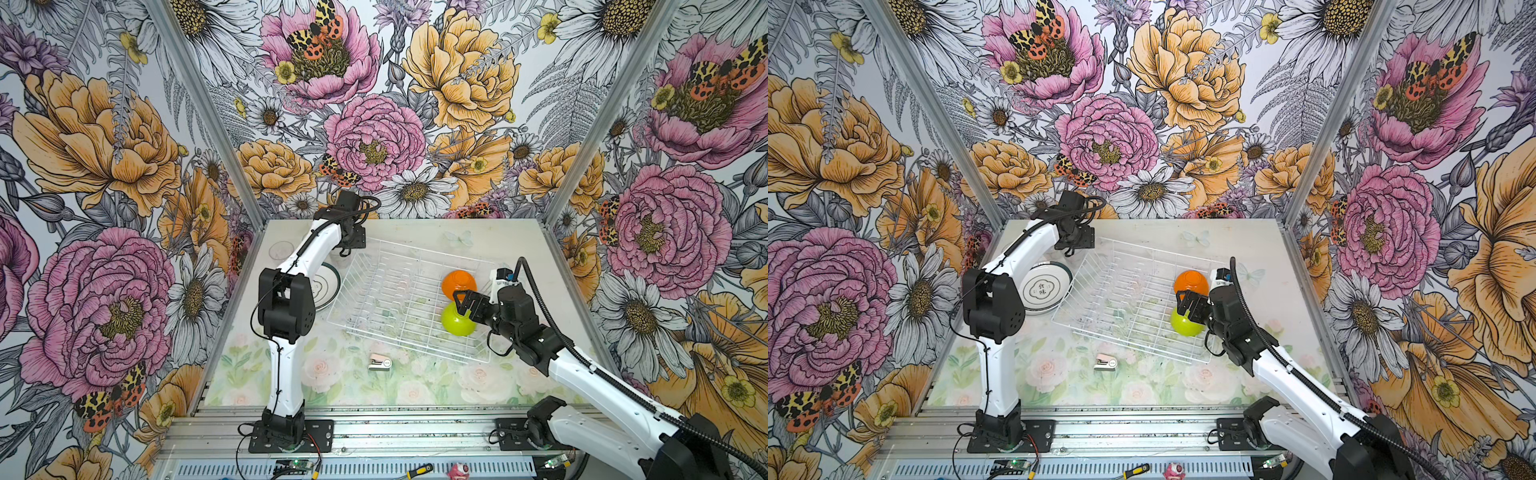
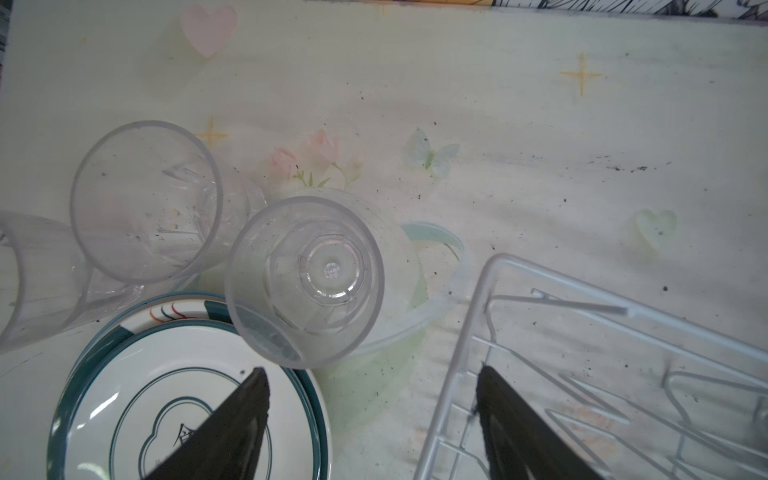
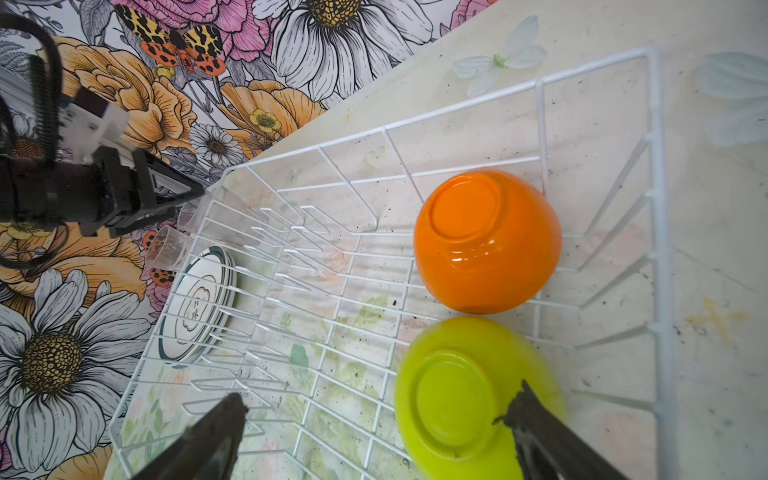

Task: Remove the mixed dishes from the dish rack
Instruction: 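Lower the cup upright onto the table and open the left gripper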

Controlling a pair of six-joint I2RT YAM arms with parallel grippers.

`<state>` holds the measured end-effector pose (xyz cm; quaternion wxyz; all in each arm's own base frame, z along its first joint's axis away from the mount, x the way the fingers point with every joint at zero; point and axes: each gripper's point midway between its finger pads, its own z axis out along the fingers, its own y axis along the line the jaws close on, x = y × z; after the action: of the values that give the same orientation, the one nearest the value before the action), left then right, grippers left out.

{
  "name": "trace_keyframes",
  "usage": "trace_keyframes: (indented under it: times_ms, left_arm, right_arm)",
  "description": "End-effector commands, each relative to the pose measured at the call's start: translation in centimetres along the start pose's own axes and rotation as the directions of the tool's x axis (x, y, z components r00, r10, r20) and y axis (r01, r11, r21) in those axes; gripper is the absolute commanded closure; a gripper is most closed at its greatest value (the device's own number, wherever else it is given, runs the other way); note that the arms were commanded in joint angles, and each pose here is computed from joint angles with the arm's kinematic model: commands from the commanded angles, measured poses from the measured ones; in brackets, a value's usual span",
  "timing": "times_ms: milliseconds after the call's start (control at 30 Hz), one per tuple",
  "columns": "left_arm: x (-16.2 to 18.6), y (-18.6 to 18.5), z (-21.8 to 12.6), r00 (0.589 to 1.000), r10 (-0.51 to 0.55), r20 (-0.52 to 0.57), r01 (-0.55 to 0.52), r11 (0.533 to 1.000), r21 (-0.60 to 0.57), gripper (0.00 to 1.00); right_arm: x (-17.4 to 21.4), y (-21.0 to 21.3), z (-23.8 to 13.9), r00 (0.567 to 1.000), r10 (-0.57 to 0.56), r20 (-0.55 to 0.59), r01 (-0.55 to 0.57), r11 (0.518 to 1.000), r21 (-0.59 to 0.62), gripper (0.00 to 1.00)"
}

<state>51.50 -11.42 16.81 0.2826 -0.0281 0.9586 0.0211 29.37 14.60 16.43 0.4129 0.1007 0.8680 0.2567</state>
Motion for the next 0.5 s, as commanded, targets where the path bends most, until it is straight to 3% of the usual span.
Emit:
trace_keyframes:
  times_ms: [0,200,467]
  left_arm:
    - [-1.2,1.0,-3.9,0.997,0.009,0.083,-0.005,0.999,-0.047,0.12]
    - [-1.6,0.5,-9.5,0.982,0.025,0.189,-0.017,0.999,-0.042,0.04]
    - [0.9,-4.4,-17.2,0.933,-0.003,0.360,-0.060,0.985,0.164,0.01]
  right_arm:
    - [-0.9,-0.7,-0.6,0.998,-0.055,0.008,0.054,0.997,0.062,0.00]
    - [-1.6,-0.4,-1.3,0.996,-0.082,0.019,0.081,0.995,0.056,0.01]
    - [-2.2,-1.6,-2.0,0.998,-0.058,0.025,0.056,0.995,0.086,0.01]
